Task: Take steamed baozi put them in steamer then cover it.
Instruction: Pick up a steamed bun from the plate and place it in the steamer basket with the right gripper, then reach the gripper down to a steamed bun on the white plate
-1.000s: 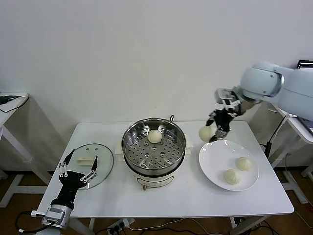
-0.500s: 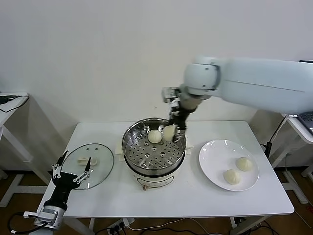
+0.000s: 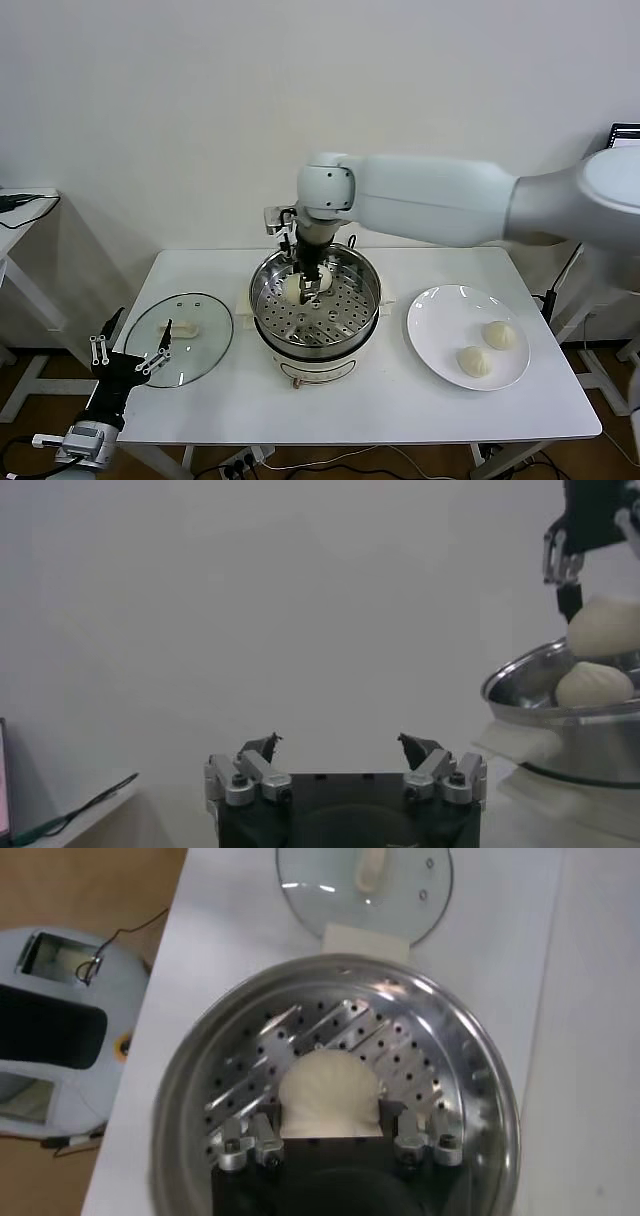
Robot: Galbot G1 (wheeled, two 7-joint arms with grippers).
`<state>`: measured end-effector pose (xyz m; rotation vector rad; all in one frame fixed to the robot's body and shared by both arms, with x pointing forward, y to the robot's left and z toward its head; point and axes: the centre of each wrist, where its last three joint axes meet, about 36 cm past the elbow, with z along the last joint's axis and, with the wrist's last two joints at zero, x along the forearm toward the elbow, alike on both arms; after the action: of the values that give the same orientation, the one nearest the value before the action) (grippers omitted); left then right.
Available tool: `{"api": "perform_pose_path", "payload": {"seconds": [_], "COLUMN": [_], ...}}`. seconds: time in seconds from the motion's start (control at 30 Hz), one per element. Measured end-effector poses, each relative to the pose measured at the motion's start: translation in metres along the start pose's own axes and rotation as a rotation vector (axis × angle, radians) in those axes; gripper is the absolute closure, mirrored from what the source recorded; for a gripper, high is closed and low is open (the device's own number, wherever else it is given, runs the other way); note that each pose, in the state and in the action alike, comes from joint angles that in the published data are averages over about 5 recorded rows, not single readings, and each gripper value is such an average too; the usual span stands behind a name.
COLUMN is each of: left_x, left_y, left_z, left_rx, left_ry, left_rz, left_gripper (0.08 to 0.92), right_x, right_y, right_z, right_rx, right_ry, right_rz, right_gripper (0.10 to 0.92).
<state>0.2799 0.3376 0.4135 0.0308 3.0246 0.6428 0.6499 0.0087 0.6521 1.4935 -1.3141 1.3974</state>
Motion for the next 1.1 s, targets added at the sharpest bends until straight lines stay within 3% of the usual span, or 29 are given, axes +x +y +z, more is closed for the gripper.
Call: {"api": "perform_pose_path", "payload": {"seconds": [0.43, 0.7, 0.9, 1.1], "left_x": [0.0, -0.001, 0.0, 0.001], "left_y": [0.0, 0.0, -0.002, -0.006], "left_z": [0.005, 0.007, 0.008, 0.004], "left_rx": [0.003, 0.006, 0.01, 0.011], "left_ry": [0.013, 0.015, 0.018, 0.013], "left_rz": [0.0, -0.003, -0.001, 0.002], "left_gripper": [0.177, 0.177, 0.177, 0.177], "right_x": [-0.047, -0.054, -0.028, 0.031], "right_y": [-0.012, -0.013, -0.015, -0.012], "right_z": [-0.011, -0.007, 0.009, 0.06], "right_rx": [-0.002, -0.002, -0.012, -0.039], "right_ry": [-0.003, -0.004, -0.024, -0.033], "right_rz": [-0.016, -0.024, -0.017, 0.009], "right_gripper": [0.357, 0.207, 0.2, 0.2]}}
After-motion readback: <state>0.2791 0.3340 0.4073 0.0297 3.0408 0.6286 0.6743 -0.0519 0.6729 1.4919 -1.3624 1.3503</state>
